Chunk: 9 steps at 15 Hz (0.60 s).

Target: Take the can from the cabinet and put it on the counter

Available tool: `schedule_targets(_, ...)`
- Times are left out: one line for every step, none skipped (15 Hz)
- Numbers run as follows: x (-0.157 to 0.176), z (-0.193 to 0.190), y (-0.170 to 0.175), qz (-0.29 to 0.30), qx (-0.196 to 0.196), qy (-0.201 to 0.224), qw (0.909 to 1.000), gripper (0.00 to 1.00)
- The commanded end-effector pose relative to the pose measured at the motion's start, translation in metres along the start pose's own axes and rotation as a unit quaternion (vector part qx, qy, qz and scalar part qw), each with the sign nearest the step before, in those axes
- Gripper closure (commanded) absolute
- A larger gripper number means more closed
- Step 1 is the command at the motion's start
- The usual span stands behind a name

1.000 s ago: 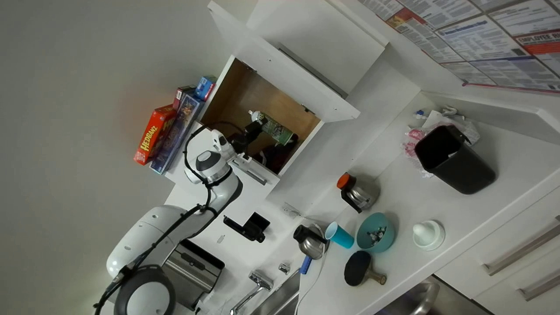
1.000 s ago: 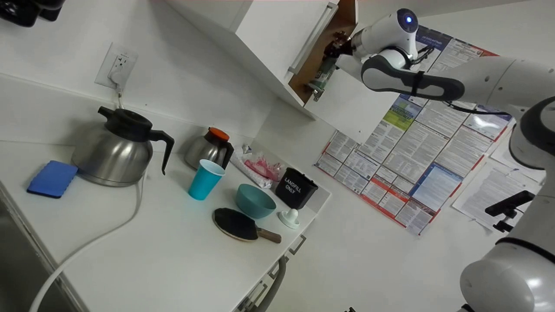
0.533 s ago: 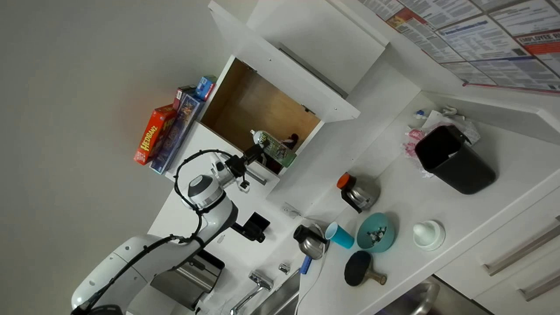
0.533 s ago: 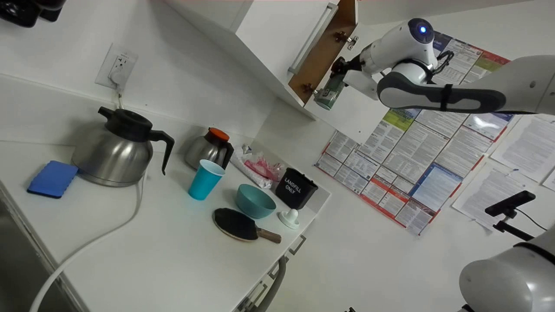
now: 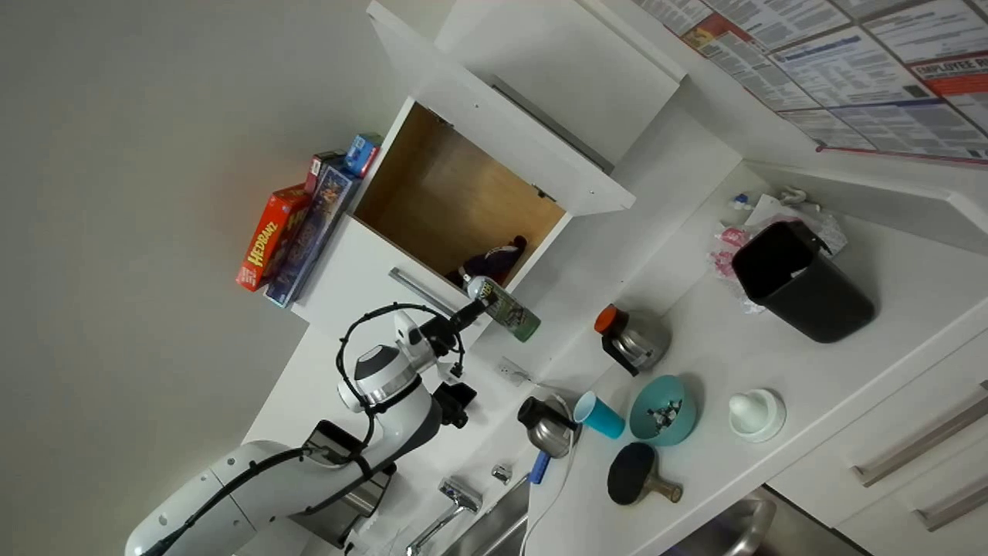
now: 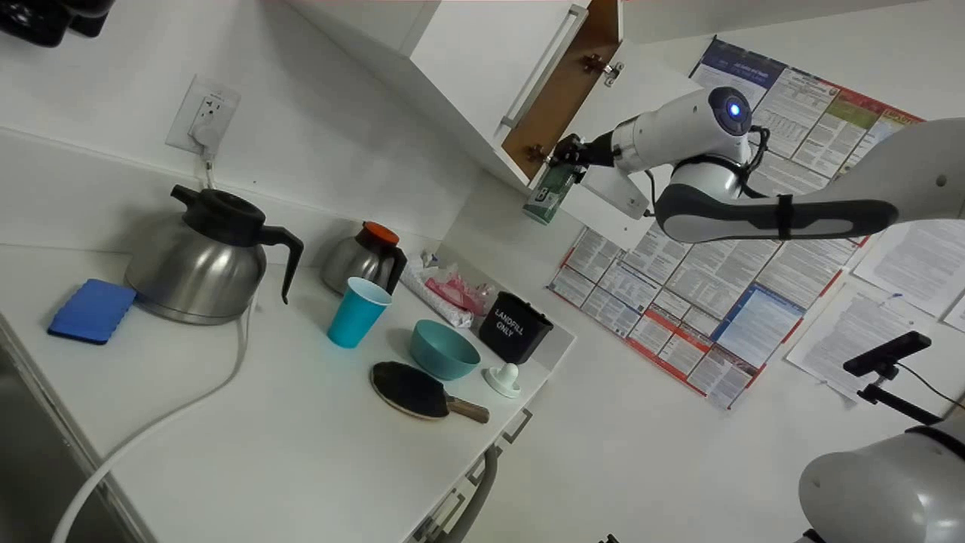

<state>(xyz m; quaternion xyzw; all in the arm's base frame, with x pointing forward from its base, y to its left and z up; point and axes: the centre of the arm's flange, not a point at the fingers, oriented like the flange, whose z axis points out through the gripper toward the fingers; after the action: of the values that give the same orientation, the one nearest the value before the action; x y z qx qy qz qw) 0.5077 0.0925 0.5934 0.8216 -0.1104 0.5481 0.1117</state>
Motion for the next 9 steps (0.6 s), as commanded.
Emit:
schedule_targets(-0.005, 0.001, 0.000, -0.001, 0.002, -0.004, 1.0000, 0.27)
schedule_targets(-0.007, 0.002, 0.000, -0.002, 0.001, -0.006, 1.0000, 0.27)
schedule_targets(-0.007, 0.002, 0.000, -0.002, 0.001, -0.006, 1.0000, 0.27)
schedule_targets(-0.006, 0.001, 0.000, -0.002, 0.001, -0.005, 1.0000, 0.27)
schedule_targets(-0.006, 0.001, 0.000, -0.002, 0.001, -0.005, 1.0000, 0.27)
schedule_targets(-0.006, 0.001, 0.000, -0.002, 0.001, -0.005, 1.0000, 0.52)
schedule_targets(-0.013, 0.002, -0.002, -0.006, 0.007, -0.008, 0.9999, 0.52)
schedule_targets(-0.021, 0.003, -0.004, -0.009, 0.007, -0.010, 0.9999, 0.52)
schedule_targets(-0.033, 0.000, -0.006, -0.013, 0.012, -0.010, 0.9998, 0.52)
